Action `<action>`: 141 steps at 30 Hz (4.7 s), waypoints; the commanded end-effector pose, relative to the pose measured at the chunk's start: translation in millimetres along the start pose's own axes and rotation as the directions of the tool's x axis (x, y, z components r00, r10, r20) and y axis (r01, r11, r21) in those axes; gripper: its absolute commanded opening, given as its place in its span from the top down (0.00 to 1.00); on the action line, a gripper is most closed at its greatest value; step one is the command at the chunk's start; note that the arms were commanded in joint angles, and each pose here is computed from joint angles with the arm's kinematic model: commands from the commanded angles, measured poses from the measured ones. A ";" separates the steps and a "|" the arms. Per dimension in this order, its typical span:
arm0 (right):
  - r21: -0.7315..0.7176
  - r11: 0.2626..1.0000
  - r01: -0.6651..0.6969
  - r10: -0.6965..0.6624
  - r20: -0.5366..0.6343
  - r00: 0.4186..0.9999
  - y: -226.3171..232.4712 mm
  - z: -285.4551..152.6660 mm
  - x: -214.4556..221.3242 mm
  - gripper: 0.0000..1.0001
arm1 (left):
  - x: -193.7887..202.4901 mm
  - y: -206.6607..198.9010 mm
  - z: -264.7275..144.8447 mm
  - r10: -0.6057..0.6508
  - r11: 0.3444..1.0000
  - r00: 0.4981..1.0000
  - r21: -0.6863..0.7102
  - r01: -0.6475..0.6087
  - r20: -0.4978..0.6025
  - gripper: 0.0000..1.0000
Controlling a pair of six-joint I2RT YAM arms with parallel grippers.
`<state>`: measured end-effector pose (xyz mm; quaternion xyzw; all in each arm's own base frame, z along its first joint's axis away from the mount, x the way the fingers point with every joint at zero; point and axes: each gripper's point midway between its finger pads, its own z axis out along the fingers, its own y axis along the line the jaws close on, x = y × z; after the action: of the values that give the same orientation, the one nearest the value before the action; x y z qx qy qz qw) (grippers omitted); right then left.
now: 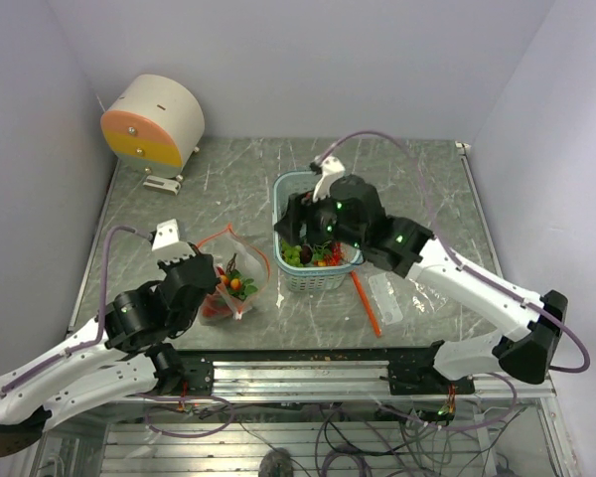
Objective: Place the food in the zip-top bag and seal the zipper
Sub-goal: Pick up the fake fruit from the bin, then place the fake fruit in the zipper food storage bag, then pick up the fake fruit from the bin.
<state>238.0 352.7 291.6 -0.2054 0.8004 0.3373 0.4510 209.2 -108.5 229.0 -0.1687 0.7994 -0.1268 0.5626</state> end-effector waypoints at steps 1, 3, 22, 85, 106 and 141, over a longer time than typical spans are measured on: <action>0.308 0.951 -0.030 0.072 -0.124 0.990 -85.0 -7.0 16.6 0.34 | -2.8 -0.3 -2.0 -0.015 1.000 1.000 0.015 0.015 0.006 0.93; 0.356 0.934 -0.014 0.088 -0.193 0.977 -102.5 -2.1 30.8 0.35 | -3.9 0.5 -2.3 -0.014 1.000 1.000 0.012 0.014 0.009 0.93; 0.513 0.838 0.188 0.154 -0.552 0.820 -177.6 41.5 142.2 0.38 | -12.1 12.2 -7.6 -0.019 1.000 0.999 0.006 0.019 0.043 0.93; -0.549 0.829 0.104 -0.041 0.127 0.991 72.9 -60.9 -53.7 1.00 | -13.6 -24.0 2.3 -0.013 0.998 0.999 0.068 0.011 0.035 0.93; -0.381 0.924 -0.021 0.038 0.037 0.999 79.5 20.7 36.9 1.00 | -26.2 -18.2 -6.8 -0.033 0.997 0.998 0.074 0.029 0.050 0.93; 0.362 0.932 -0.033 0.092 -0.146 0.985 -113.1 22.9 51.2 0.23 | -13.8 -15.9 -4.1 0.039 0.998 0.999 0.049 -0.039 0.002 0.93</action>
<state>298.2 292.9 254.0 -0.1062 0.8448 0.2049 0.4828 209.3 -113.9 236.8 -0.1346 0.8024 -0.1291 0.5669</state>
